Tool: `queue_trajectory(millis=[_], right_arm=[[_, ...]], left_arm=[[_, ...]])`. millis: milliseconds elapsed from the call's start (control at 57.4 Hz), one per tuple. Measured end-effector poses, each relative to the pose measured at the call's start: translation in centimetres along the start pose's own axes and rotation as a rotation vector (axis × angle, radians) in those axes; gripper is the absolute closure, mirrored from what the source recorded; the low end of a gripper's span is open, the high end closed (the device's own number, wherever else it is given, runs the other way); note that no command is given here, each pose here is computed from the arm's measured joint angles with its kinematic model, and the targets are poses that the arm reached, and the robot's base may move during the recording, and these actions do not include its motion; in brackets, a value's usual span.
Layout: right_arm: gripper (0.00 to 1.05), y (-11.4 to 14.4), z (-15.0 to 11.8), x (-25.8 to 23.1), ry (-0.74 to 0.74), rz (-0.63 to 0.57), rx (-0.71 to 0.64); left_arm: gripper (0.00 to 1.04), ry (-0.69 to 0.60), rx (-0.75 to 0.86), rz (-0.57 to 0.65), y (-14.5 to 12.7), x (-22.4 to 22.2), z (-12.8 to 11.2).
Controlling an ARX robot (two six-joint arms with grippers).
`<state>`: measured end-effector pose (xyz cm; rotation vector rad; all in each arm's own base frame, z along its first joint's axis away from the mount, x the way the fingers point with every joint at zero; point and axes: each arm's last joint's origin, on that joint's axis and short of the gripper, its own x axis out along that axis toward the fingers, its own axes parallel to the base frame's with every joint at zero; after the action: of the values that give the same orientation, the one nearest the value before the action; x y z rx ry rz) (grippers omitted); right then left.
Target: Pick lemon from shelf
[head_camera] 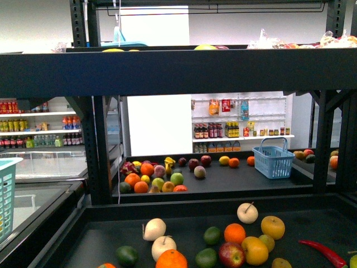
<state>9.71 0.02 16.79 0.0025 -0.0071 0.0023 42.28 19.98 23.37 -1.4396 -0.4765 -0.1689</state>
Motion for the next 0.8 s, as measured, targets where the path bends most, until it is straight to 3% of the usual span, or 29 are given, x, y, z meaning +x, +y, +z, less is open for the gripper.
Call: queue_trajectory(millis=[802], right_arm=[[0.07, 0.0, 0.0, 0.0, 0.0, 0.0, 0.0]], left_arm=[[0.95, -0.008, -0.016, 0.033, 3.8, -2.1, 2.3]])
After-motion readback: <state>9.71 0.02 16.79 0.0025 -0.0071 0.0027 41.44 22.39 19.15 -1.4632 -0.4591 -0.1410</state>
